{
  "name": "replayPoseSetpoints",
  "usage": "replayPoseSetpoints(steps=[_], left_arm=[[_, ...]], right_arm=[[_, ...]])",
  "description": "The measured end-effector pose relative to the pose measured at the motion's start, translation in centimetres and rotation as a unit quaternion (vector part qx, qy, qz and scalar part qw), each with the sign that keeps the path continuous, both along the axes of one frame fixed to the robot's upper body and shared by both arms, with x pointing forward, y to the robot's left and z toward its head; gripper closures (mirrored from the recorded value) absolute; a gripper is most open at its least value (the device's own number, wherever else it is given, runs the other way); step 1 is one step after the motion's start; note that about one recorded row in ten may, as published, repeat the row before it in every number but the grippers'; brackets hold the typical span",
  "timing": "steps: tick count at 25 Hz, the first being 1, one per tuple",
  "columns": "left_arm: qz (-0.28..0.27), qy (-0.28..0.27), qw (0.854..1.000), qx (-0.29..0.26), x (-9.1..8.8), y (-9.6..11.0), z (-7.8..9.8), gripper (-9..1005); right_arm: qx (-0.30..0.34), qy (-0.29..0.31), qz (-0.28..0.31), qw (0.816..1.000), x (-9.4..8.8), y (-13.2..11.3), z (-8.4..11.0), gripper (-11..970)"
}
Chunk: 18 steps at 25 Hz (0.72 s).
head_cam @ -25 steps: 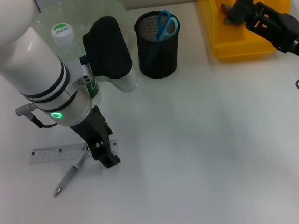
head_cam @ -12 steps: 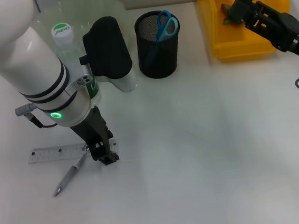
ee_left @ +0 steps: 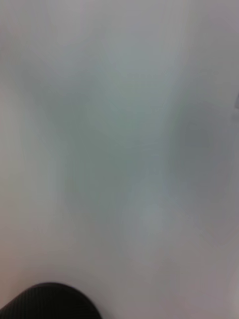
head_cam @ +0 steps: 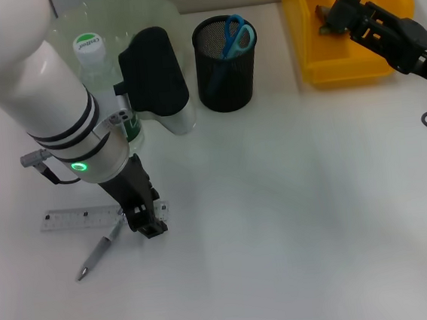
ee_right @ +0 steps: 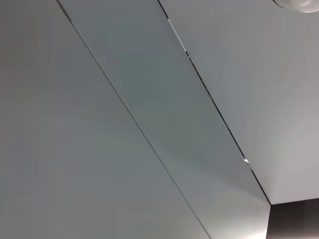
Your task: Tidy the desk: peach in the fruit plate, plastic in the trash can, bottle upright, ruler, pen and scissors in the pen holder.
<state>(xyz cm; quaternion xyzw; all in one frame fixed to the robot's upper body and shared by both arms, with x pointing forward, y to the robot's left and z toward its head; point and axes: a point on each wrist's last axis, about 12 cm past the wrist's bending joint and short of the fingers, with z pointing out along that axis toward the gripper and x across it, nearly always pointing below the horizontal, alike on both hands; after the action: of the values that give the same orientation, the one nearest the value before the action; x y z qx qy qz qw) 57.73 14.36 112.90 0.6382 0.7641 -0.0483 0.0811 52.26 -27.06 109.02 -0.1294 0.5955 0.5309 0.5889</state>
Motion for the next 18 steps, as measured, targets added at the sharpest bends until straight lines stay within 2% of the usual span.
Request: replayPoseSetpoints(steps=[7,11,18], left_arm=[[0.004,0.001,1.0,0.005,-0.05,0.04,-0.15,466],[0.003,-0.003,1.0,0.003,-0.01,-0.03,-0.02,608],[0.002,-0.005,1.0,0.001,-0.12,-0.14,0.21,612]], right_arm=[[0.002,0.001,0.001,1.0,-0.03,0.06,-0.01,308],[0.002,0.001,0.001,1.0,-0.08,0.04,-0.03,308],[0.002,0.002,0.001,1.0,-0.09,0.04,-0.06,308]])
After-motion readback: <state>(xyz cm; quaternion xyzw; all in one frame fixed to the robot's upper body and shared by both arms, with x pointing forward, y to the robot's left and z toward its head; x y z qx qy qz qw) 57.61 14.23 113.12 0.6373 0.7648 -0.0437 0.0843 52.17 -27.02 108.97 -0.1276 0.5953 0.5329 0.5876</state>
